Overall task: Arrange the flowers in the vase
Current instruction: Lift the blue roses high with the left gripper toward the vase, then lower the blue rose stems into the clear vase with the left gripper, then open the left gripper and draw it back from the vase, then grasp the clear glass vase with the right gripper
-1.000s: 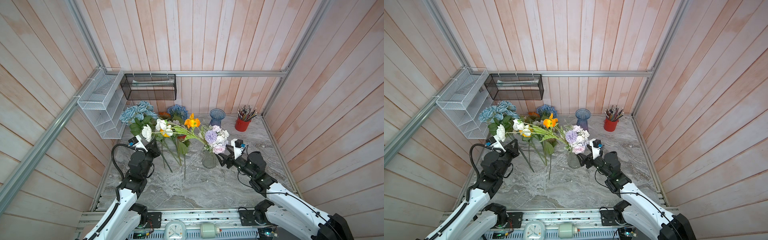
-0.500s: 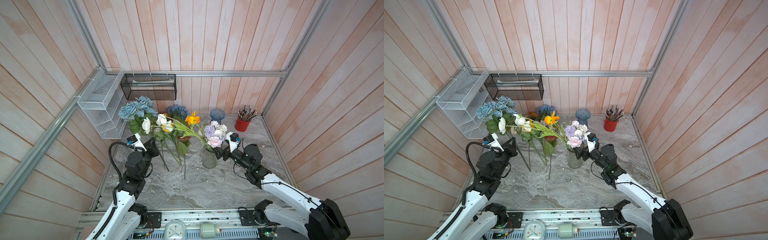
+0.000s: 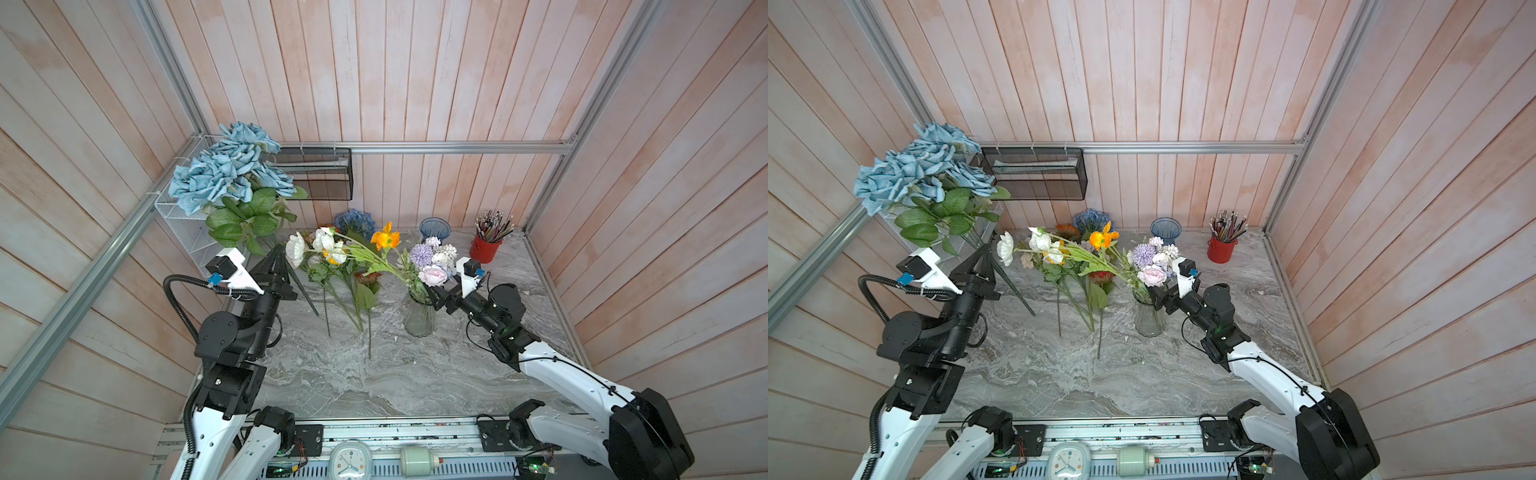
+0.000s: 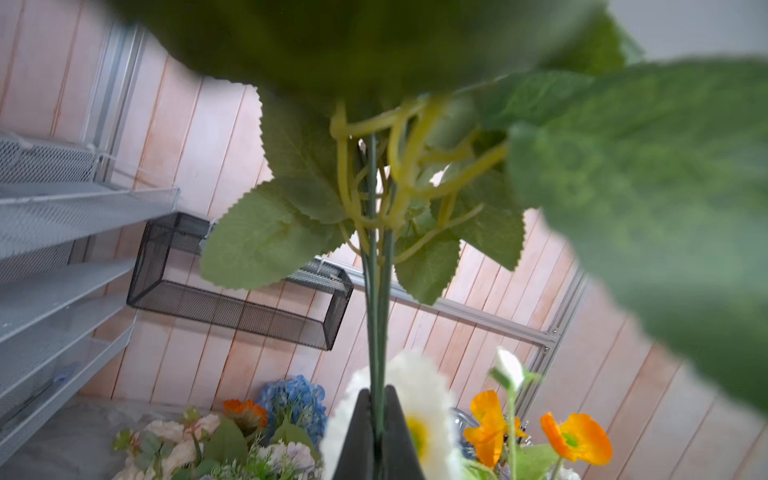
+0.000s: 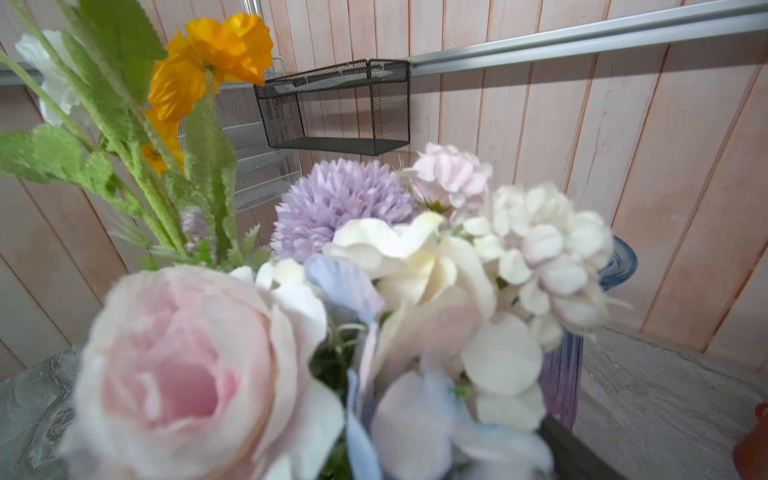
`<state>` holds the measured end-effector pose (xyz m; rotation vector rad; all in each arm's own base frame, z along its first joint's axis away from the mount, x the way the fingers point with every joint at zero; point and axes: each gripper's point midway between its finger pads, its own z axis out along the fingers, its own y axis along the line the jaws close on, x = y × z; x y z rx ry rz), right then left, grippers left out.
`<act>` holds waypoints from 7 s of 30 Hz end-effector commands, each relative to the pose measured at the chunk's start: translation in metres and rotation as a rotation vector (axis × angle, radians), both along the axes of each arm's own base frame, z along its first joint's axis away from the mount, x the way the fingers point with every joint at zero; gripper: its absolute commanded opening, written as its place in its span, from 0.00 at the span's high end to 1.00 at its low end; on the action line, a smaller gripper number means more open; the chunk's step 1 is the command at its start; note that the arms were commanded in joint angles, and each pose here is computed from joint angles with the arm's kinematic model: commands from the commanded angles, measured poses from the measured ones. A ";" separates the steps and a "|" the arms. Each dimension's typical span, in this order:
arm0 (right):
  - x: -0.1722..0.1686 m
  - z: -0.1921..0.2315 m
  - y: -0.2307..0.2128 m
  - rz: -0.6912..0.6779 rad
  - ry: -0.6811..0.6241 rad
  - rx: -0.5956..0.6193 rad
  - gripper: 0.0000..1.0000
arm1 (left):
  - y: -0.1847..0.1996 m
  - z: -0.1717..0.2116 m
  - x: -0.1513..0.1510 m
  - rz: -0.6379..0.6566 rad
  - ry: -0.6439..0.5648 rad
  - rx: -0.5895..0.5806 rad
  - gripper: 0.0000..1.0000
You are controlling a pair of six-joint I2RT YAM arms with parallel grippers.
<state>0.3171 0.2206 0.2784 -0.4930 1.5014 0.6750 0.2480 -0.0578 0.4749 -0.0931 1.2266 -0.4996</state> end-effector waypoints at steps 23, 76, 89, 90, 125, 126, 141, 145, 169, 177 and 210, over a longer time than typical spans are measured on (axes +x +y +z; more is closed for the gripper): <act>0.013 0.019 -0.005 -0.053 -0.023 0.093 0.11 | -0.092 0.107 -0.080 -0.726 -0.443 -0.037 1.00; 0.012 0.018 -0.014 -0.058 0.022 0.119 0.12 | -0.264 -0.006 0.029 -0.646 -0.402 -0.054 1.00; 0.007 0.017 -0.011 -0.031 0.018 0.126 0.12 | -0.290 -0.064 0.040 -0.631 -0.424 0.067 1.00; 0.008 0.018 -0.013 -0.039 0.017 0.127 0.12 | -0.293 -0.070 0.039 -0.633 -0.418 0.081 1.00; 0.010 0.007 -0.032 -0.135 0.043 0.125 0.13 | -0.300 -0.188 0.020 -0.762 0.192 0.101 0.00; 0.010 0.007 -0.032 -0.137 0.044 0.122 0.13 | -0.298 -0.194 0.017 -0.771 0.225 0.095 0.00; -0.009 -0.002 -0.038 -0.119 0.073 0.124 0.09 | -0.249 -0.269 0.004 -0.639 0.519 0.166 0.00; -0.021 -0.007 -0.040 -0.101 0.099 0.117 0.02 | -0.233 -0.274 0.016 -0.535 0.553 0.141 0.00; -0.064 -0.082 -0.033 -0.027 0.291 0.109 0.02 | -0.163 -0.268 0.093 -0.257 0.566 -0.040 0.00; -0.062 -0.082 -0.012 -0.012 0.077 0.052 0.02 | -0.166 -0.271 0.098 -0.263 0.572 -0.049 0.00; 0.011 -0.081 0.020 -0.103 -0.106 -0.062 0.39 | -0.144 -0.281 0.100 -0.245 0.592 -0.056 0.00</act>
